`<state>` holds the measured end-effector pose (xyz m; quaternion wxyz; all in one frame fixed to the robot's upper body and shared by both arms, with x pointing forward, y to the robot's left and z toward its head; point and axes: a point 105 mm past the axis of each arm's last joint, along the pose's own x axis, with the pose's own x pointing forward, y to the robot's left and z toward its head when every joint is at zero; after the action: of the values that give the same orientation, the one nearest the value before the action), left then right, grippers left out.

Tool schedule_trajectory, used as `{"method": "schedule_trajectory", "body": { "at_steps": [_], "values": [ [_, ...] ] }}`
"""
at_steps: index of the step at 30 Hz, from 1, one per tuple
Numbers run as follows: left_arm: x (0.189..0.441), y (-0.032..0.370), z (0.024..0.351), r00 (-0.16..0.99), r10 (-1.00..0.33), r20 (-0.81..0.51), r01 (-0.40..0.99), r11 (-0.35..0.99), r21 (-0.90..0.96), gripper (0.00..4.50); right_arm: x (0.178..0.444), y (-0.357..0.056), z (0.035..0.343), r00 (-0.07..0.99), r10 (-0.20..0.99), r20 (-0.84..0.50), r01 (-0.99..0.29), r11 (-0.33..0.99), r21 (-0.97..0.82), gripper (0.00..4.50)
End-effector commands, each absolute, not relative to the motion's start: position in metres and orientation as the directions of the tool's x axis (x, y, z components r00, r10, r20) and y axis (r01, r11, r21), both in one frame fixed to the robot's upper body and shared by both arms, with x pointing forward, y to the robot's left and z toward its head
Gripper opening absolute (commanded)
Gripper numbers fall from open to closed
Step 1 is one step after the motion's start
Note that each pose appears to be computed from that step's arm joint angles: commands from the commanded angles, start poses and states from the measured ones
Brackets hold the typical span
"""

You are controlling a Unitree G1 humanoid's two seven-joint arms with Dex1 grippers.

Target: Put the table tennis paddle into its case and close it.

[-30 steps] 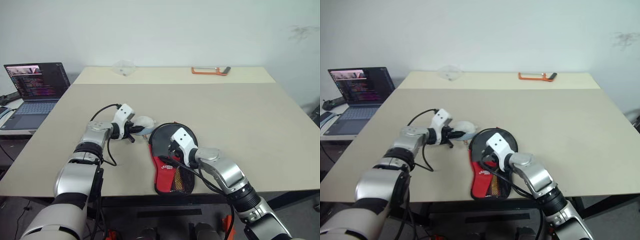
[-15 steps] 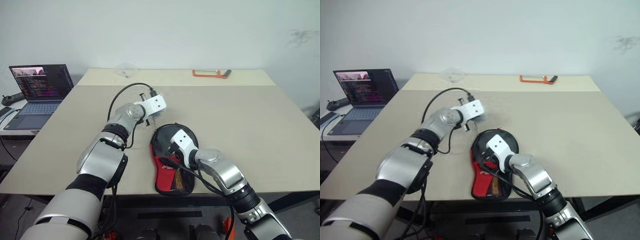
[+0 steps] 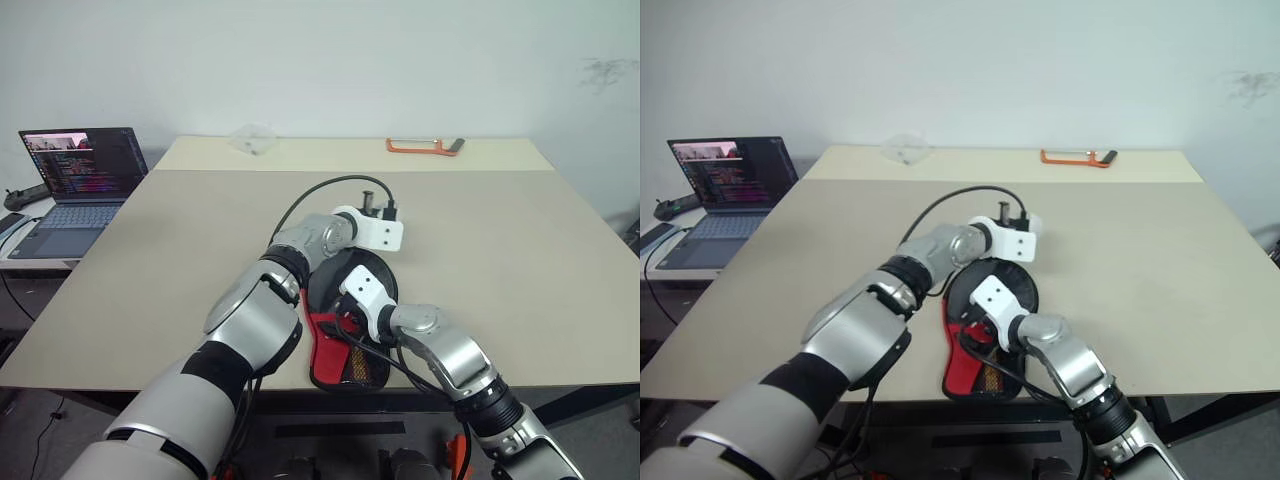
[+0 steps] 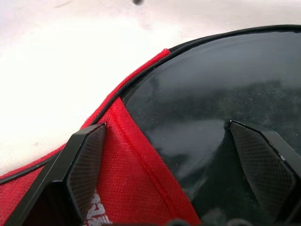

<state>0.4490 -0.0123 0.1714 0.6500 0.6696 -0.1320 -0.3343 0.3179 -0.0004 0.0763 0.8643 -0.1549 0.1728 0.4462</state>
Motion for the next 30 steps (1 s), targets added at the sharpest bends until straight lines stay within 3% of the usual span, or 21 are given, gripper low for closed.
{"method": "schedule_trajectory", "body": {
  "at_steps": [1, 5, 10, 18, 21, 27, 29, 30],
  "values": [
    [0.434, -0.053, 0.208, 0.660, -0.729, -0.183, 0.152, -0.109, 0.982, 0.31, 0.285, -0.005, 0.011, 0.381, 0.664, -0.643, -0.850, 0.526, 0.040, 4.50],
    [0.405, -0.088, 0.199, 0.501, -0.835, -0.230, 0.336, -0.057, 0.940, 0.31, 0.286, -0.004, 0.010, 0.381, 0.664, -0.644, -0.850, 0.525, 0.039, 4.50],
    [0.383, -0.099, 0.179, 0.341, -0.890, -0.302, 0.520, -0.089, 0.849, 0.31, 0.289, -0.004, 0.010, 0.388, 0.661, -0.643, -0.848, 0.529, 0.033, 4.50],
    [0.392, -0.079, 0.160, 0.359, -0.853, -0.379, 0.626, -0.082, 0.776, 0.31, 0.291, -0.002, 0.012, 0.391, 0.662, -0.639, -0.849, 0.528, 0.027, 4.50],
    [0.394, -0.076, 0.160, 0.367, -0.849, -0.381, 0.641, -0.066, 0.764, 1.22, 0.292, -0.002, 0.012, 0.391, 0.662, -0.639, -0.849, 0.527, 0.026, 4.50],
    [0.407, -0.065, 0.166, 0.455, -0.820, -0.346, 0.568, -0.032, 0.822, 3.48, 0.294, -0.002, 0.013, 0.397, 0.662, -0.636, -0.849, 0.528, 0.021, 4.50],
    [0.410, -0.058, 0.163, 0.455, -0.804, -0.383, 0.604, -0.037, 0.796, 4.17, 0.296, -0.002, 0.014, 0.401, 0.661, -0.634, -0.848, 0.530, 0.018, 4.50],
    [0.410, -0.055, 0.162, 0.453, -0.799, -0.395, 0.612, -0.044, 0.790, 4.17, 0.297, -0.002, 0.015, 0.403, 0.661, -0.634, -0.847, 0.532, 0.016, 4.50]
  ]
}}
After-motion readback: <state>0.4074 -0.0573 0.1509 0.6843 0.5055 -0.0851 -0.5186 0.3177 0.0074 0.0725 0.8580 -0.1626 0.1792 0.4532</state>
